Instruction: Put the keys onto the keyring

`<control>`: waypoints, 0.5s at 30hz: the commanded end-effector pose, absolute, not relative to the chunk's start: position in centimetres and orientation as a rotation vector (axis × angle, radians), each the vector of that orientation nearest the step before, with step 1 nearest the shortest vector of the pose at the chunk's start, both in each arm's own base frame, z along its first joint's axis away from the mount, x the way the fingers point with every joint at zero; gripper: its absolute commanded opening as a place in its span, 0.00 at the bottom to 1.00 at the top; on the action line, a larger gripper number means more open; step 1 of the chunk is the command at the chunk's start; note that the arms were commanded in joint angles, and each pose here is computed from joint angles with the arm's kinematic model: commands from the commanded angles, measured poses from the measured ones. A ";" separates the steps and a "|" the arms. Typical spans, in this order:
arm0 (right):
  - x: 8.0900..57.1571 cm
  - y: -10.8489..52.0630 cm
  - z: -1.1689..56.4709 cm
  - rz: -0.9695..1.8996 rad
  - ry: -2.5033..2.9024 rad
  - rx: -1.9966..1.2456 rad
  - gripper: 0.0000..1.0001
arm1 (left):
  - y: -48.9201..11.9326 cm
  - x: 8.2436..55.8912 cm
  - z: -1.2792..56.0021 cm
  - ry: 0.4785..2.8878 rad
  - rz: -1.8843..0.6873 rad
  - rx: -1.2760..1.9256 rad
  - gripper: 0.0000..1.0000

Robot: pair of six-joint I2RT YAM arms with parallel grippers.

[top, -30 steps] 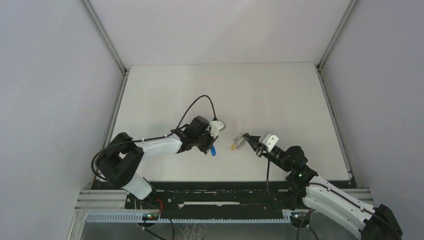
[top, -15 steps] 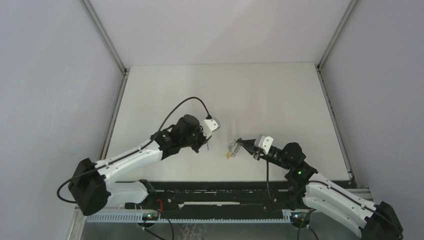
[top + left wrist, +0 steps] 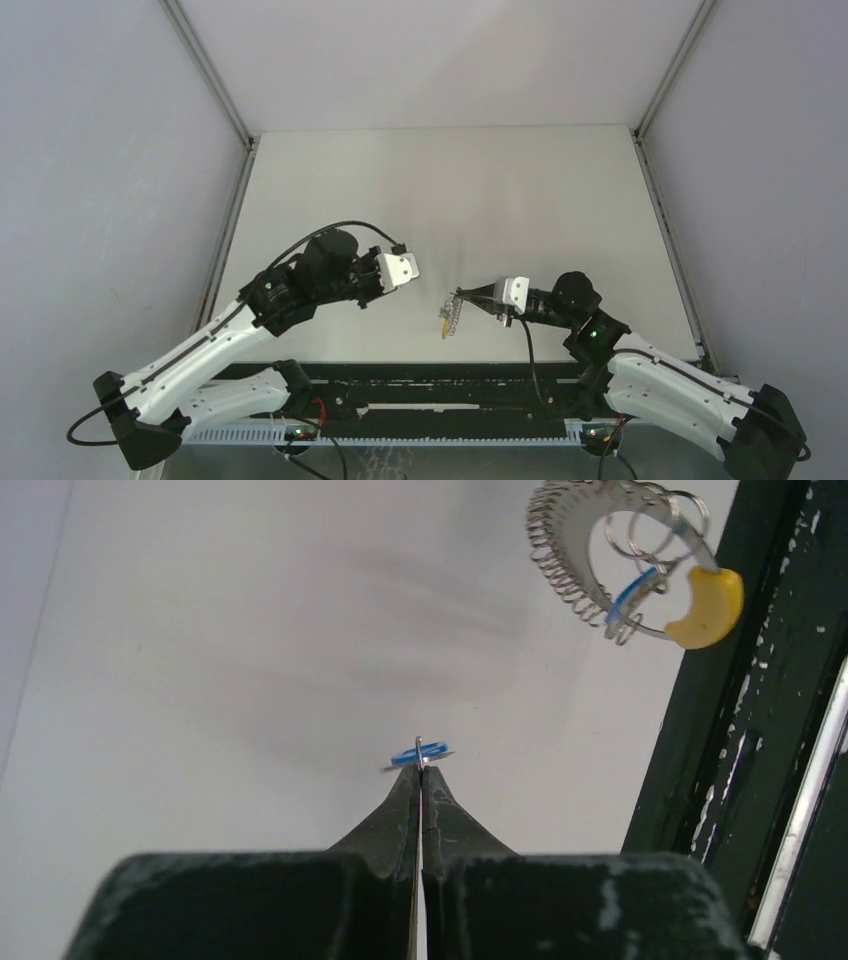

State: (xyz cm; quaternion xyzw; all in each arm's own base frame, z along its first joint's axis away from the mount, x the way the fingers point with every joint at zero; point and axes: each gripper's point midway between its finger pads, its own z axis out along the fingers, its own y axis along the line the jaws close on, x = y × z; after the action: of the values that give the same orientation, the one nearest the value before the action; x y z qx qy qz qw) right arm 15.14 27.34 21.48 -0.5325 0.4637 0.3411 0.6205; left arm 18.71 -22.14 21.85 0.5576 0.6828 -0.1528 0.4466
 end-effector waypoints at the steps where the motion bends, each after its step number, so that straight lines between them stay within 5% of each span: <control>1: 14.5 28.4 24.8 0.794 0.911 -1.255 0.00 | -22.2 17.1 23.9 1.520 -0.369 1.517 0.00; 15: 13.8 31.4 24.0 0.820 0.715 -1.467 0.00 | -22.9 15.7 21.9 1.451 -0.365 1.594 0.00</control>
State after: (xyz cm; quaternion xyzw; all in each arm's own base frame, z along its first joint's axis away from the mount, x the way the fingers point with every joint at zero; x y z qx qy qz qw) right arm 13.71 30.32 19.80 -0.6235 0.3849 0.3609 0.5769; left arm 15.75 -22.68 21.94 0.6417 0.6076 -0.1503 0.4432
